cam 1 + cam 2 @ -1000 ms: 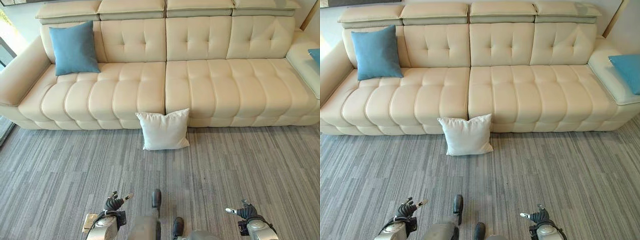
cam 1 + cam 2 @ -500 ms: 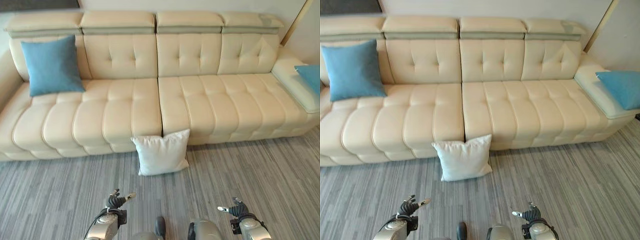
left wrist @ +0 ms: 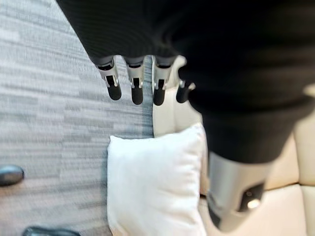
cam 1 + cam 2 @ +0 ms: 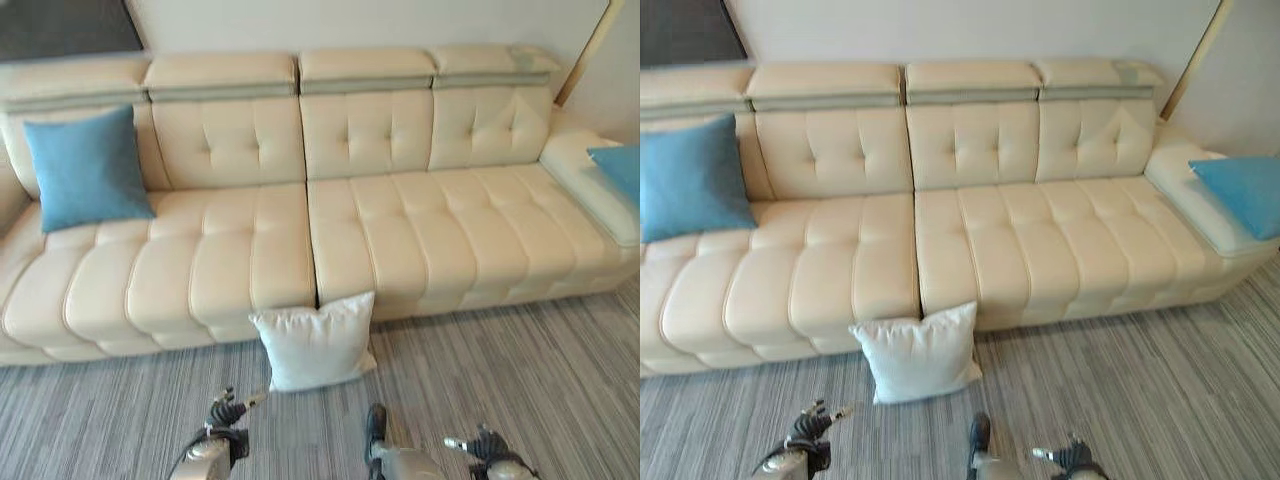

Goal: Pick up all the scattered cushions and arrange them neatly on the sofa.

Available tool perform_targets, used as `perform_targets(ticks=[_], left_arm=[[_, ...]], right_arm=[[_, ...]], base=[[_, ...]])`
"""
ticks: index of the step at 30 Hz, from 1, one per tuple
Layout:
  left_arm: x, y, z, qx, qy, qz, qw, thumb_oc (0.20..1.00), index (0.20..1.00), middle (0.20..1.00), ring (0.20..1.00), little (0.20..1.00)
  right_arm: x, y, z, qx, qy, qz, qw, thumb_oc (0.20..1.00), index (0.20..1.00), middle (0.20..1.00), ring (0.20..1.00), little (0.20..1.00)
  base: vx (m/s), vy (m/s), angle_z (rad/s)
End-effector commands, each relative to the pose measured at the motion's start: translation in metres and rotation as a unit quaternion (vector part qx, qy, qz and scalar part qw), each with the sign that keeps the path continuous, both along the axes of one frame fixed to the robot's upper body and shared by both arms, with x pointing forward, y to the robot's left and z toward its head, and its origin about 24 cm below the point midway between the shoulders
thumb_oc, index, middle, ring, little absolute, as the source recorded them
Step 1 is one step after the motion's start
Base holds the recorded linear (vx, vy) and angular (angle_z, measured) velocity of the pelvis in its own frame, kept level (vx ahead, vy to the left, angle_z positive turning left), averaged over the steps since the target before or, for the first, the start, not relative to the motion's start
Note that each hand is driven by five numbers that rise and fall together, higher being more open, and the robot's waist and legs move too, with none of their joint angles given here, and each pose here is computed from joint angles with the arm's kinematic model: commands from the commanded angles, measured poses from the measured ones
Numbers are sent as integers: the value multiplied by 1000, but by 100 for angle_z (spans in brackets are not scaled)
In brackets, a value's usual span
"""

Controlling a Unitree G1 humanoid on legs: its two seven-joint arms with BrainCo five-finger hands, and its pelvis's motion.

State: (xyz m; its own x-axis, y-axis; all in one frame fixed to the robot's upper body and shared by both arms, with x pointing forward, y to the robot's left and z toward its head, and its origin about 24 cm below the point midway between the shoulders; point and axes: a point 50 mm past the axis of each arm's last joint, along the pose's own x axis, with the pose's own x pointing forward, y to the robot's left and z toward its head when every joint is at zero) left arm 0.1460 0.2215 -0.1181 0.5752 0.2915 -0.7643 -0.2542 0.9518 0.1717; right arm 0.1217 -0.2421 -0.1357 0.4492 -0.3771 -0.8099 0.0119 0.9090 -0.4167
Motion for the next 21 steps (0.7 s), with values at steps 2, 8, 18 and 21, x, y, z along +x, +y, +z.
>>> perform_targets(ticks=[2, 8, 18, 21], left_arm=[[27, 3, 17, 6, -58, -8, 998, 1000, 1000, 1000, 1000, 1000], [31, 1, 18, 1, -65, -1, 998, 1000, 1000, 1000, 1000, 1000], [22, 2, 14, 15, -44, -15, 999, 1000, 1000, 1000, 1000, 1000], [23, 4, 13, 24, -39, -19, 999, 1000, 1000, 1000, 1000, 1000]], right_arm=[[42, -20, 24, -31, -75, 6, 997, 1000, 1000, 1000, 1000, 1000], [42, -25, 26, -39, -74, 3, 997, 1000, 1000, 1000, 1000, 1000], [36, -17, 20, -34, -57, 21, 998, 1000, 1000, 1000, 1000, 1000], [36, -7, 16, -22, -49, 29, 998, 1000, 1000, 1000, 1000, 1000]], base=[[191, -215, 7], [139, -125, 6], [351, 231, 13], [169, 274, -16]])
